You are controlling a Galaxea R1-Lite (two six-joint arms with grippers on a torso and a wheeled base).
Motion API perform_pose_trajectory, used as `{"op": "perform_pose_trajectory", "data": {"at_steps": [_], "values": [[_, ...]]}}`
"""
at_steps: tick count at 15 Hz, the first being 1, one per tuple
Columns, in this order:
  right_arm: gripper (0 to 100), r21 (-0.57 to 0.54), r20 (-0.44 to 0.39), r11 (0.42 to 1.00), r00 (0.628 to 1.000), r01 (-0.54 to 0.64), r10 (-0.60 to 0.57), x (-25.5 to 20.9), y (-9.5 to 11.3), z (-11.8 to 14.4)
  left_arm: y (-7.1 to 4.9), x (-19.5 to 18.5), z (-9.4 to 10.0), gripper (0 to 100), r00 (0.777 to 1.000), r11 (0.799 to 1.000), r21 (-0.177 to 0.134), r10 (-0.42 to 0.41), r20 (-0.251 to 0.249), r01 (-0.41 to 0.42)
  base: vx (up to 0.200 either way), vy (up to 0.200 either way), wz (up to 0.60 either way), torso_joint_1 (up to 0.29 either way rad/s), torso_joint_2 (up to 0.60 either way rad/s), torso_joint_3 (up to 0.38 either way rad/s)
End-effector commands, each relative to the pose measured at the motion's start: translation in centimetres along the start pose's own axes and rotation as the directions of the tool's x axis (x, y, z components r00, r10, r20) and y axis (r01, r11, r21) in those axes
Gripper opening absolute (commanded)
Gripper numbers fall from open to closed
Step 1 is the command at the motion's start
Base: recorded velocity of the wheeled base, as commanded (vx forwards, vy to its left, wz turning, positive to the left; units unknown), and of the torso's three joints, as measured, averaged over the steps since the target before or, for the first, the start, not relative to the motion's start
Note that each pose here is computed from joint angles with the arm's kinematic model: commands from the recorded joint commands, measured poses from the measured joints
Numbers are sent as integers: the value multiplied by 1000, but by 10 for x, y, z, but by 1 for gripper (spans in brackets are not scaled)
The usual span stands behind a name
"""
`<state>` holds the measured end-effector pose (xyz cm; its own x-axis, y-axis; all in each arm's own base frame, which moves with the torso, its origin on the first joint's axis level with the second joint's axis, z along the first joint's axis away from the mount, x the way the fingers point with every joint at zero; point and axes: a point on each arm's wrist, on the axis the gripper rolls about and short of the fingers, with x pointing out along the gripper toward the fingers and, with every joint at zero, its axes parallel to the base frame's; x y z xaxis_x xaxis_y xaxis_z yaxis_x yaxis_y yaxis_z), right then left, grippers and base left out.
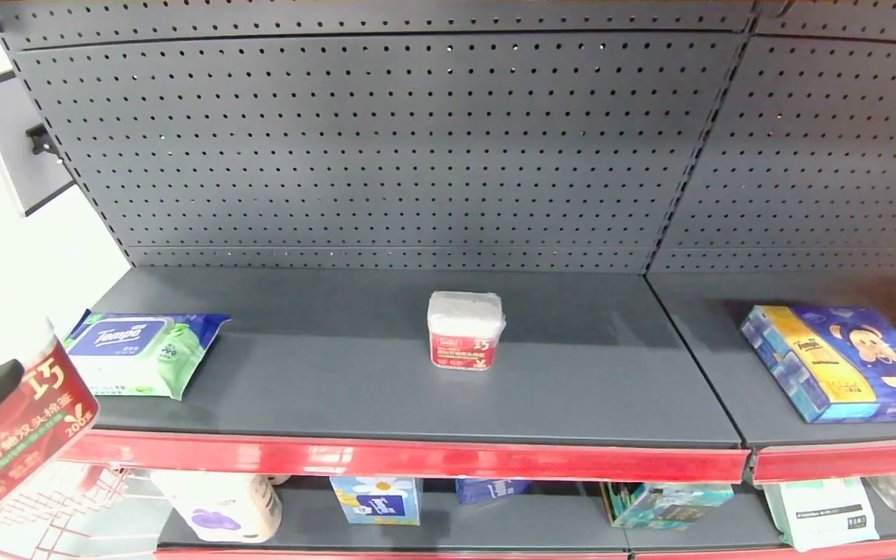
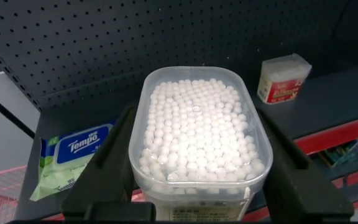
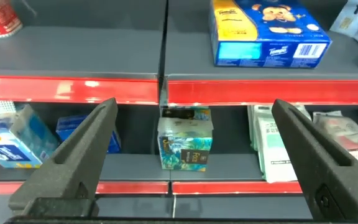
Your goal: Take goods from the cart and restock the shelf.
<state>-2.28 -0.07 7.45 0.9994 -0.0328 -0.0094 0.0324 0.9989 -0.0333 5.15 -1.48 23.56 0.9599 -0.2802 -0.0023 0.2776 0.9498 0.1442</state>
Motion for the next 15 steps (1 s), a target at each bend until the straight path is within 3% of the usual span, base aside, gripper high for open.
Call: {"op": "perform_pose_trajectory", "data": {"at_steps": [1,6,12,15], "values": [[100,-1,-1,1000,1000,1,-1,0,0,0,0,0,0,0,1000,1000,4,0,1,0,0,0,0,0,0,0],[100,-1,-1,1000,1000,1,-1,0,0,0,0,-1,-2,0,1000,1000,6,1,-4,-1,0,0,0,0,0,0],[100,-1,-1,1000,1000,1,-1,0,0,0,0,-1,-1,0,1000,1000,7,3,-3,-3,200,0,0,1,3,2],[100,1,-1,1000,1000,1,-1,0,0,0,0,-1,-1,0,1000,1000,12,3,-1,-3,0,0,0,0,0,0]]}}
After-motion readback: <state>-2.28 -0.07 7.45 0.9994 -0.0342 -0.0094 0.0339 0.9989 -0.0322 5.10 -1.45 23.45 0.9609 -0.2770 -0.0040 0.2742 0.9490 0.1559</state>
